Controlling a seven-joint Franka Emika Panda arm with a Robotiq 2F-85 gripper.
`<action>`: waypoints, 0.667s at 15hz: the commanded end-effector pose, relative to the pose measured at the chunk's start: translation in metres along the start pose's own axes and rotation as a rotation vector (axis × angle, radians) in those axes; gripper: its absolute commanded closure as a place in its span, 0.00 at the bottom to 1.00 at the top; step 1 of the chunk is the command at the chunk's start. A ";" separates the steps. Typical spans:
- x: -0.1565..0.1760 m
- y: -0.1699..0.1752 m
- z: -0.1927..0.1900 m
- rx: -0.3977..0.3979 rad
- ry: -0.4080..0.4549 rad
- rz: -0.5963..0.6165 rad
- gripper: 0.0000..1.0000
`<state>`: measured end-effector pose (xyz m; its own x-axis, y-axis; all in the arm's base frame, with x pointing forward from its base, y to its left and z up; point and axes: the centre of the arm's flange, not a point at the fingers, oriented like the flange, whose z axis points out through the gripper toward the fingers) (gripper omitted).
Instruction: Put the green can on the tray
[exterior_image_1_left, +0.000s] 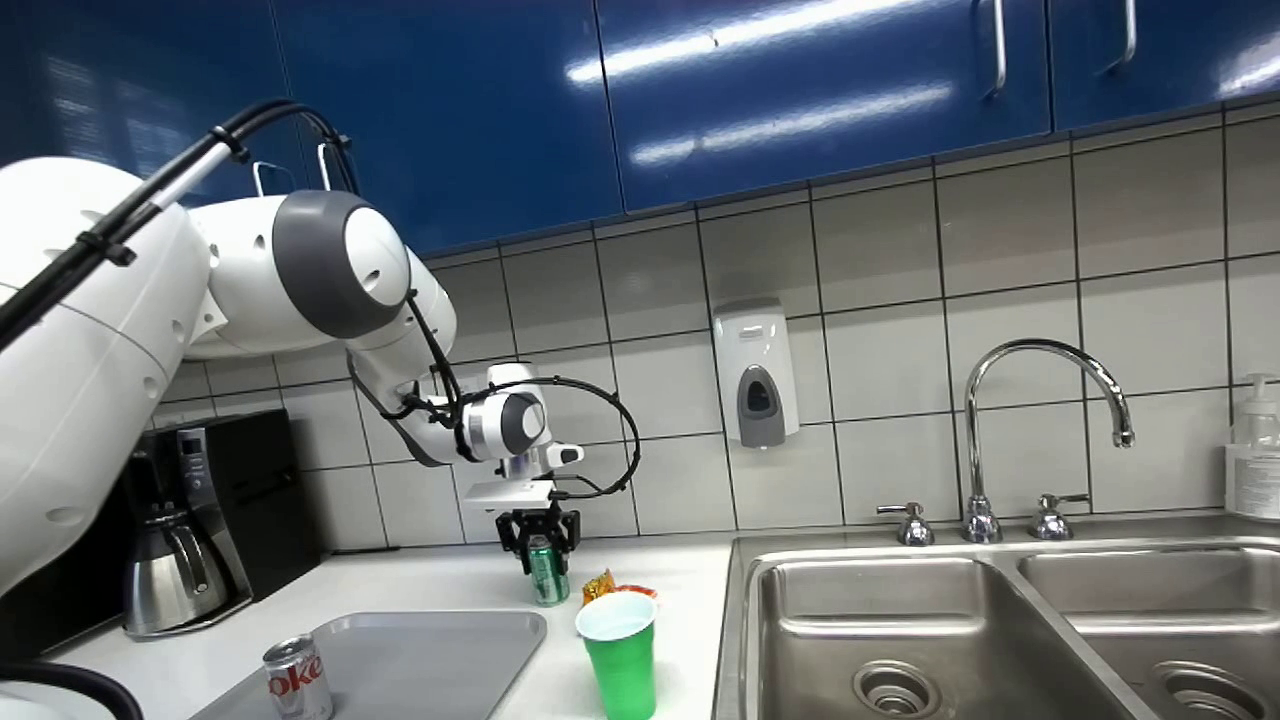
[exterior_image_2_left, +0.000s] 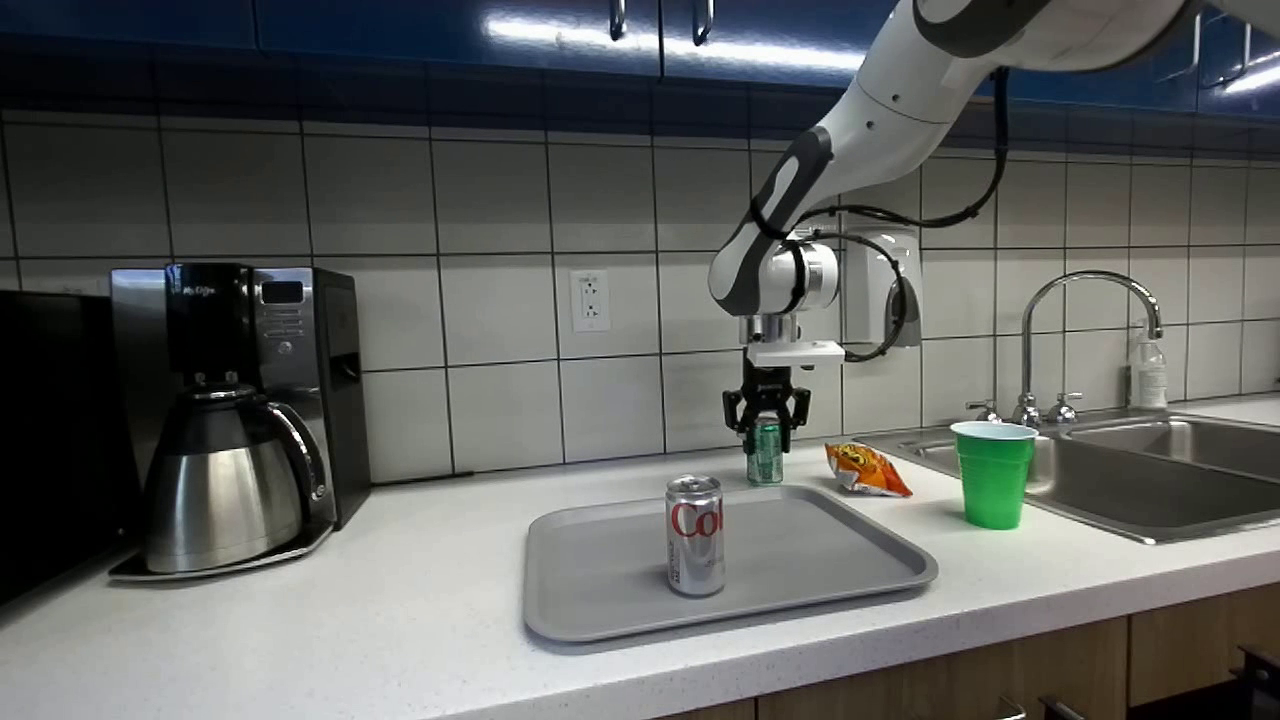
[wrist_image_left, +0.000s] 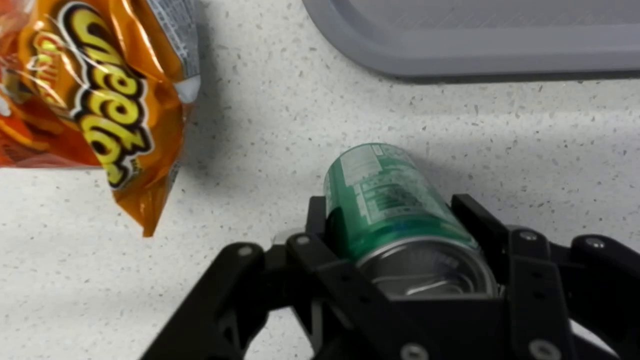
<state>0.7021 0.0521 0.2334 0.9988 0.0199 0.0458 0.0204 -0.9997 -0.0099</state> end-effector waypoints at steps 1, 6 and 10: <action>0.008 -0.003 -0.013 -0.010 -0.001 0.009 0.61; -0.004 -0.004 -0.028 0.006 0.021 -0.003 0.61; -0.011 -0.006 -0.041 0.010 0.037 -0.009 0.61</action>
<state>0.7038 0.0551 0.2504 0.9973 0.0233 0.0698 0.0243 -0.9996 -0.0142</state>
